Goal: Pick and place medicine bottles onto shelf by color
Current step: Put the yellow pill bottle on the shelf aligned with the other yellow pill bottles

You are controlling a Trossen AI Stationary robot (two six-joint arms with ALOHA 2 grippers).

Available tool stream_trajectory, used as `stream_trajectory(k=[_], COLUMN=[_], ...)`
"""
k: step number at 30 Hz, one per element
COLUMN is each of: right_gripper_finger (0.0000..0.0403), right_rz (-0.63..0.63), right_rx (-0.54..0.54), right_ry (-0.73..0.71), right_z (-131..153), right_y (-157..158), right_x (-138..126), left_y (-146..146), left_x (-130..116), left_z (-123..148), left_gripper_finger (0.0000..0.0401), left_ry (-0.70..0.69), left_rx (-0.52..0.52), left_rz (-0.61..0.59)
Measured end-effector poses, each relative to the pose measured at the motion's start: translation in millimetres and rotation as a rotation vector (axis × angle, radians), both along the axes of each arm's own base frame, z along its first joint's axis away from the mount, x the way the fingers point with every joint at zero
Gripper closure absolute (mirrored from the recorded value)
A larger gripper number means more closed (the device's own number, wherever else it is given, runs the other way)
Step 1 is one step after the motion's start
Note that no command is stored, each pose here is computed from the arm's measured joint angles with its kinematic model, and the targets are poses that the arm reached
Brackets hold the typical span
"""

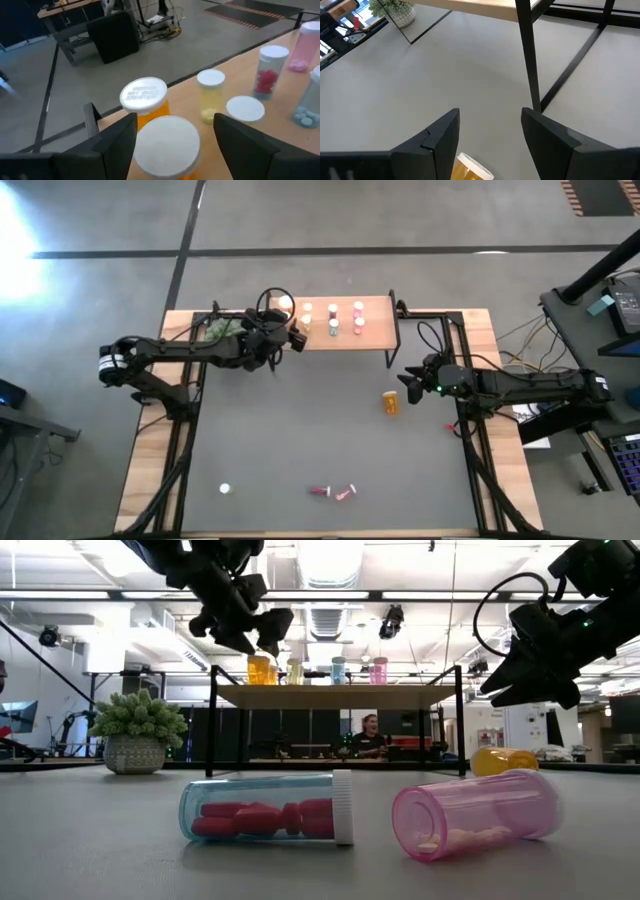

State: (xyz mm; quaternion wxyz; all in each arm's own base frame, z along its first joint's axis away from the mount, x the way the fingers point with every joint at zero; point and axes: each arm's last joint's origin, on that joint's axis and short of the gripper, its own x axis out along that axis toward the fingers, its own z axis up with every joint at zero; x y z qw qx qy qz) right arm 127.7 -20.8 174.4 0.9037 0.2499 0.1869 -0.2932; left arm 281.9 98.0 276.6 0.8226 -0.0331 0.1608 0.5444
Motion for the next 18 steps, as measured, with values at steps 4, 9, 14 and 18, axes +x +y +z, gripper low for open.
stream_trajectory(k=[4, 9, 14, 18], right_gripper_finger=[0.0200, 0.0200, 0.0200, 0.0199], right_rz=[0.001, 0.000, 0.000, 0.000], right_rx=[0.000, 0.000, 0.000, 0.000], right_ry=[0.001, 0.001, 0.002, 0.002], right_z=[0, 0, 0, 0], right_y=[0, 0, 0, 0], right_x=[0, 0, 0, 0], left_y=[0, -2, -8, -19], left_x=[0, -5, -12, -12], left_z=[2, 17, 46, 68], left_gripper_finger=[0.0156, 0.0156, 0.0156, 0.0156], left_ry=[-0.003, -0.053, -0.154, -0.259], left_rx=[0.000, 0.013, 0.023, -0.064], left_rz=[-0.002, -0.005, -0.053, -0.355])
